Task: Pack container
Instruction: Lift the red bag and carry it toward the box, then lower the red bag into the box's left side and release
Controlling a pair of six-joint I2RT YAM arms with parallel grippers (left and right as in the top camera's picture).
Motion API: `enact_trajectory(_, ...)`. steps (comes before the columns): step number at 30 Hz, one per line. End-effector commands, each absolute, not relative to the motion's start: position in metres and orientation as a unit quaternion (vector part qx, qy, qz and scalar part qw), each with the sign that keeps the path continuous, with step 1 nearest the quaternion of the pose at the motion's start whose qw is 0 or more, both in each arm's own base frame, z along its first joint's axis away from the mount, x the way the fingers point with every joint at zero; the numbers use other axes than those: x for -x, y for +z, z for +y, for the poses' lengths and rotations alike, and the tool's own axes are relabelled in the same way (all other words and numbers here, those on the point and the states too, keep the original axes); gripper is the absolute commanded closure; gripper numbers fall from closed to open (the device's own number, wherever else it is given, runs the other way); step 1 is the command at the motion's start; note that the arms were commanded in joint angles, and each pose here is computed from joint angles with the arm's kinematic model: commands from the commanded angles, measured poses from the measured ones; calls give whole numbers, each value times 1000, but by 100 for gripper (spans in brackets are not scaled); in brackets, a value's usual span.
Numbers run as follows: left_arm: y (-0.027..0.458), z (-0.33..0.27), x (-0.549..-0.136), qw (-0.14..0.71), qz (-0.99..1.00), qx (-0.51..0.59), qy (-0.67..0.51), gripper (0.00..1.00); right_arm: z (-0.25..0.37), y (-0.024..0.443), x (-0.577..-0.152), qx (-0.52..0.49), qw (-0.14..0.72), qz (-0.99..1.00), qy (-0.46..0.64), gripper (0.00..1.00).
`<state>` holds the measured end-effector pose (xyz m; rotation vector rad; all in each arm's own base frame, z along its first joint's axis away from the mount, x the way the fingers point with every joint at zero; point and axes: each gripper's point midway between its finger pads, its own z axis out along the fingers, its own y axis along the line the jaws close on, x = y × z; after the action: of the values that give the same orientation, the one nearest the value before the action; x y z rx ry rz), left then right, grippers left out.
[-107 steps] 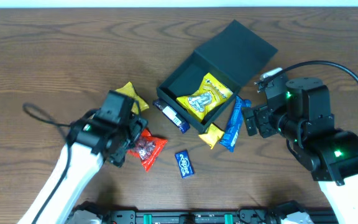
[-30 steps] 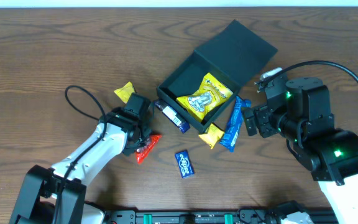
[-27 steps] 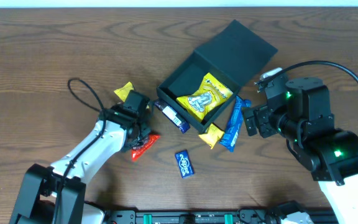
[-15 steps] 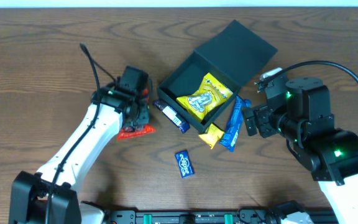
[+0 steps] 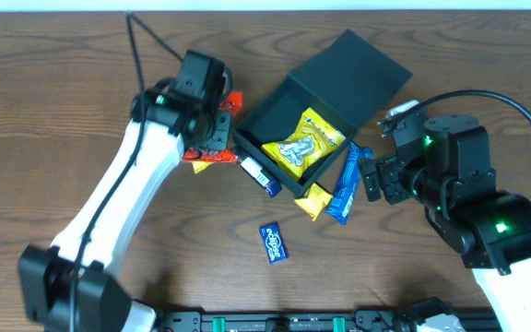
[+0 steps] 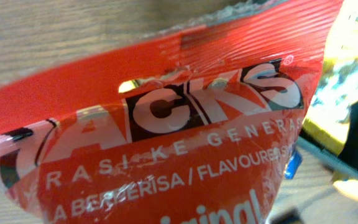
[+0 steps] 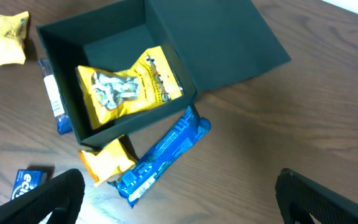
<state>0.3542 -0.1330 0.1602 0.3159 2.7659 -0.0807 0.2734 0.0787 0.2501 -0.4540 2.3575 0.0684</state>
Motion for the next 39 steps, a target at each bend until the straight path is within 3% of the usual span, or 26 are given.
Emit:
enact_trajectory(1, 166, -150, -370, 172, 964, -201, -19, 76, 75, 249, -274, 177, 362, 915, 19, 1)
enact_trajectory(7, 171, -184, -390, 183, 942, -282, -25, 76, 75, 249, -274, 177, 362, 915, 19, 1)
enact_trajectory(15, 154, -231, -378, 161, 896, -406, -81, 75, 75, 249, -274, 177, 361, 915, 19, 1)
enact_trajectory(23, 137, -249, -380, 157, 869, -454, -120, 75, 75, 249, -274, 177, 362, 915, 19, 1)
enact_trajectory(31, 103, -258, -421, 188, 864, -445, -144, 73, 75, 249, -274, 177, 362, 915, 19, 1)
enact_trajectory(39, 91, -276, -426, 194, 856, -437, -196, 74, 75, 249, -274, 177, 361, 915, 19, 1)
